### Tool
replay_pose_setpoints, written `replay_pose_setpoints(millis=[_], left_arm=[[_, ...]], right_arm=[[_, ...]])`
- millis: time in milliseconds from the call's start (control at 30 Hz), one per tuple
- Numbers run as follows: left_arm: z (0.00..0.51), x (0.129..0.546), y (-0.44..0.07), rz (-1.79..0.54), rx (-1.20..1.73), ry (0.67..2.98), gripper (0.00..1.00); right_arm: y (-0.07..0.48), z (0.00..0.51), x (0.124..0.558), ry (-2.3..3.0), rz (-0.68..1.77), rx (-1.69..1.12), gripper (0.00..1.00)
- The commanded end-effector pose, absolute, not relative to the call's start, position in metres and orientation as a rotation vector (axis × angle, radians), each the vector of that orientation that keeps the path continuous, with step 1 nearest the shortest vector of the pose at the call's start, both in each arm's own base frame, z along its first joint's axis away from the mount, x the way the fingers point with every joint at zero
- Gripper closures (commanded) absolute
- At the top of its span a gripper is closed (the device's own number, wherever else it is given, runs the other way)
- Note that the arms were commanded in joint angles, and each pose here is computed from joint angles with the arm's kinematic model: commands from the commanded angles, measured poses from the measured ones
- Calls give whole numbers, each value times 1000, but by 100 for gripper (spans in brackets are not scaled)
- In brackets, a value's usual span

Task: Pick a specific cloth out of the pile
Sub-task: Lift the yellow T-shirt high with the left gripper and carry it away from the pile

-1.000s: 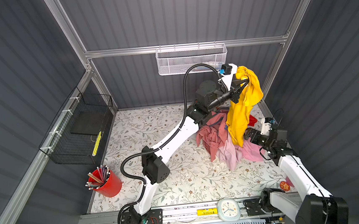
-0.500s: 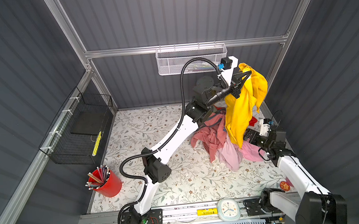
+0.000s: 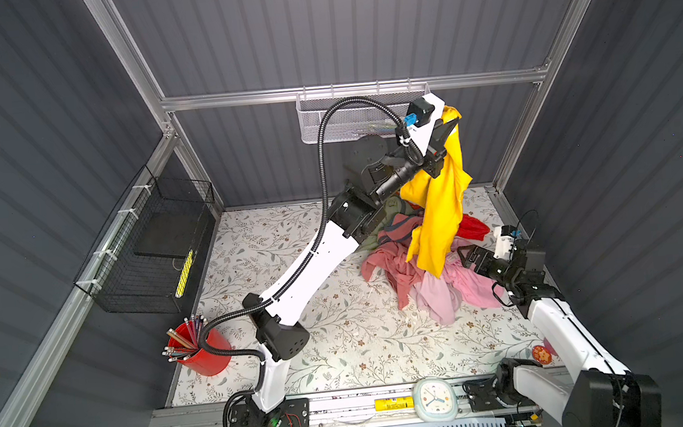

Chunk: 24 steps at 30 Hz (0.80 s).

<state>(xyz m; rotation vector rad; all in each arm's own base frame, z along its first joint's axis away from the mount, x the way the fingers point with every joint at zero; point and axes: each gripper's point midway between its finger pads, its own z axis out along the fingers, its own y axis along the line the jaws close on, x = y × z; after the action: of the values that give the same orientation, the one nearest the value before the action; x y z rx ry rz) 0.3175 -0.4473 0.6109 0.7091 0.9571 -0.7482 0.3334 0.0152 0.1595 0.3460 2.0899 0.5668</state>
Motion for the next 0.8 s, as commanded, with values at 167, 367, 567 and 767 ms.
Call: replay_pose_setpoints(millis=[167, 367, 567, 767], left_arm=[[642, 336, -382, -409, 608, 954, 100], [644, 369, -322, -218, 536, 1025, 100], [647, 380, -270, -7, 490, 1071, 100], [647, 384, -222, 126, 429, 1117, 100]], right_arm=[[19, 167, 332, 2096, 561, 298, 1], [20, 173, 331, 2097, 546, 271, 1], [23, 174, 331, 2104, 533, 252, 1], [28, 172, 334, 2121, 526, 230, 1]])
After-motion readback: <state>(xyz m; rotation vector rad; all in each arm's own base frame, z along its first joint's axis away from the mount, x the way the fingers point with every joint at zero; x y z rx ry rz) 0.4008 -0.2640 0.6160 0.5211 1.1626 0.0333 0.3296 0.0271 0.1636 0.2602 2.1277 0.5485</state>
